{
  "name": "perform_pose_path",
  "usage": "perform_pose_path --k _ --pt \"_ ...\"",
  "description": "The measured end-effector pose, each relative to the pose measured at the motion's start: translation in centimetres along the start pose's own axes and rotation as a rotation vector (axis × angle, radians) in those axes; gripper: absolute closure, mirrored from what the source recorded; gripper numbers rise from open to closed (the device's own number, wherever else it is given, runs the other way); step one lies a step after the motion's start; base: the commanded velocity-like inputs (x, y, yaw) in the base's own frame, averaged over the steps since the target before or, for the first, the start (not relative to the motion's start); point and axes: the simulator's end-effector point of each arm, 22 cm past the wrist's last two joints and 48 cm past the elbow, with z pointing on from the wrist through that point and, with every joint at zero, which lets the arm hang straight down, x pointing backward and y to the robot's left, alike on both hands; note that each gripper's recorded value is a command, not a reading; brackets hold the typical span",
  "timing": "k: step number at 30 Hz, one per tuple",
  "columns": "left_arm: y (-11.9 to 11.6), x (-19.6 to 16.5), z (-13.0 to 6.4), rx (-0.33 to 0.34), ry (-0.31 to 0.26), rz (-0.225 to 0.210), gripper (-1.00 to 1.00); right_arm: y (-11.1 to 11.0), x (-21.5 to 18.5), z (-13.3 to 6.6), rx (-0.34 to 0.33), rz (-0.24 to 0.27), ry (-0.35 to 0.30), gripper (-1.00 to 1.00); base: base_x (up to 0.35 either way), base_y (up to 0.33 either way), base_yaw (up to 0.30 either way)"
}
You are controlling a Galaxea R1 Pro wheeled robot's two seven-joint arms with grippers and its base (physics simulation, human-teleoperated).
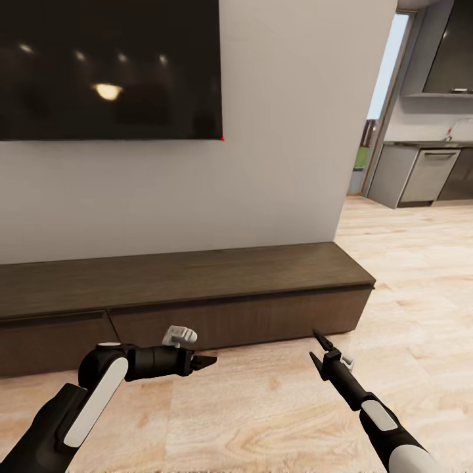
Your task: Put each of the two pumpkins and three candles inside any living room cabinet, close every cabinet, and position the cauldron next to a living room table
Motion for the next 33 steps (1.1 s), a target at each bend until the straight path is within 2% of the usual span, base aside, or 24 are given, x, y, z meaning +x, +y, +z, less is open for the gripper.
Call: perform_pose_path --k 11,20,33 --pt "1.2 1.4 1.4 0.003 0.032 -0.032 -1.00 -2.7 0.2 -0.1 0.041 0.016 0.002 -1.00 0.000 0.000 0.000" --pt "1.2 1.4 1.3 0.005 0.030 -0.035 -1.00 -2.7 0.2 -0.1 0.040 0.016 0.002 -1.00 0.022 0.000 0.000" --pt "1.2 1.3 1.3 0.004 0.030 -0.035 -1.00 -2.6 0.2 -0.1 0.039 0.016 0.002 -1.00 0.225 0.000 0.000"
